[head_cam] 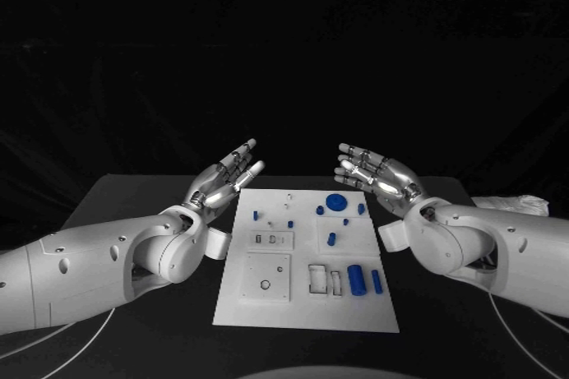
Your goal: Assemble the parts on the task board
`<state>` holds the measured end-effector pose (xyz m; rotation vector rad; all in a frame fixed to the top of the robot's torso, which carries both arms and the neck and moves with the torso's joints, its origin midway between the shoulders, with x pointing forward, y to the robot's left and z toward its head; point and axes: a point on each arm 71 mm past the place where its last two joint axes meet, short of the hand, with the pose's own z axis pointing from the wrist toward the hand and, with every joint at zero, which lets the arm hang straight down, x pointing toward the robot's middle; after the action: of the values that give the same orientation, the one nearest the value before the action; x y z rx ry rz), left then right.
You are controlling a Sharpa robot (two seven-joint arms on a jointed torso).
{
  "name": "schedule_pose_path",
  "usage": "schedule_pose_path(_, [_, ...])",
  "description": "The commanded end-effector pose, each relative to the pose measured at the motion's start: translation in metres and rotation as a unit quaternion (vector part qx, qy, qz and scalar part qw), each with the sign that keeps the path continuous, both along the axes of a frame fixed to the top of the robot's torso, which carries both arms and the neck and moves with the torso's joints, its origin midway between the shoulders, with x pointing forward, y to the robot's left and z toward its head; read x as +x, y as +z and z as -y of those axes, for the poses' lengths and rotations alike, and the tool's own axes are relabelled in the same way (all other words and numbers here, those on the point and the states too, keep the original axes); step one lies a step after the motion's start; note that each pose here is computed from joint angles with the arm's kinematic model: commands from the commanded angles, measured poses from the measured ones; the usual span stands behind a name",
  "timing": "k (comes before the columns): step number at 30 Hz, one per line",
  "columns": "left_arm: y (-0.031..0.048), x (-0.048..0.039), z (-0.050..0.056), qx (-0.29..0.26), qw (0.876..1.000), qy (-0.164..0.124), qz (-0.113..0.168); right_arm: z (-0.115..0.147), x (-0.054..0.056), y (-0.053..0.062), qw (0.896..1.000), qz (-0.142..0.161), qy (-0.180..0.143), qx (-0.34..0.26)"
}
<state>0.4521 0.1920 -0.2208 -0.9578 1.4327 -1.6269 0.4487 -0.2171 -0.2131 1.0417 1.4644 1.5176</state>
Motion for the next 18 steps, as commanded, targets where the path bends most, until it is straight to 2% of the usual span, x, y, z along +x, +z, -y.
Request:
schedule_pose_path(1, [0.0112,-0.006,0.004,0.038,0.996,-0.055,0.052,-0.002,0.001,0.019,0.995,0.06,0.032,-0.073])
schedule_pose_path(2, [0.0158,-0.0074,0.001,0.044,0.996,-0.056,0.058,-0.001,0.004,0.032,0.99,0.085,0.039,-0.101])
schedule_pose_path(5, [0.0248,-0.0109,-0.006,0.053,0.995,-0.051,0.067,-0.001,0.009,0.059,0.974,0.132,0.063,-0.176])
schedule_pose_path(6, [0.0274,-0.0119,-0.008,0.055,0.995,-0.049,0.069,-0.001,0.01,0.066,0.966,0.142,0.073,-0.203])
schedule_pose_path(8, [0.0332,-0.0144,-0.012,0.059,0.995,-0.045,0.072,-0.003,0.014,0.083,0.942,0.165,0.095,-0.278])
schedule_pose_path(10, [0.0376,-0.0157,-0.015,0.061,0.994,-0.042,0.074,-0.006,0.017,0.101,0.901,0.195,0.114,-0.37])
schedule_pose_path(12, [0.0414,-0.0168,-0.017,0.063,0.994,-0.04,0.076,-0.01,0.021,0.114,0.852,0.23,0.123,-0.455])
schedule_pose_path(13, [0.0429,-0.0174,-0.018,0.064,0.994,-0.04,0.075,-0.012,0.023,0.12,0.82,0.25,0.126,-0.499])
schedule_pose_path(14, [0.0439,-0.0177,-0.018,0.065,0.994,-0.04,0.075,-0.015,0.025,0.123,0.795,0.266,0.127,-0.531])
schedule_pose_path(16, [0.0457,-0.018,-0.019,0.066,0.994,-0.041,0.073,-0.022,0.03,0.129,0.735,0.298,0.128,-0.595])
schedule_pose_path(17, [0.0464,-0.0179,-0.019,0.067,0.994,-0.042,0.072,-0.025,0.034,0.131,0.712,0.306,0.13,-0.618])
schedule_pose_path(18, [0.0468,-0.0179,-0.019,0.067,0.994,-0.043,0.071,-0.028,0.037,0.131,0.693,0.31,0.133,-0.637])
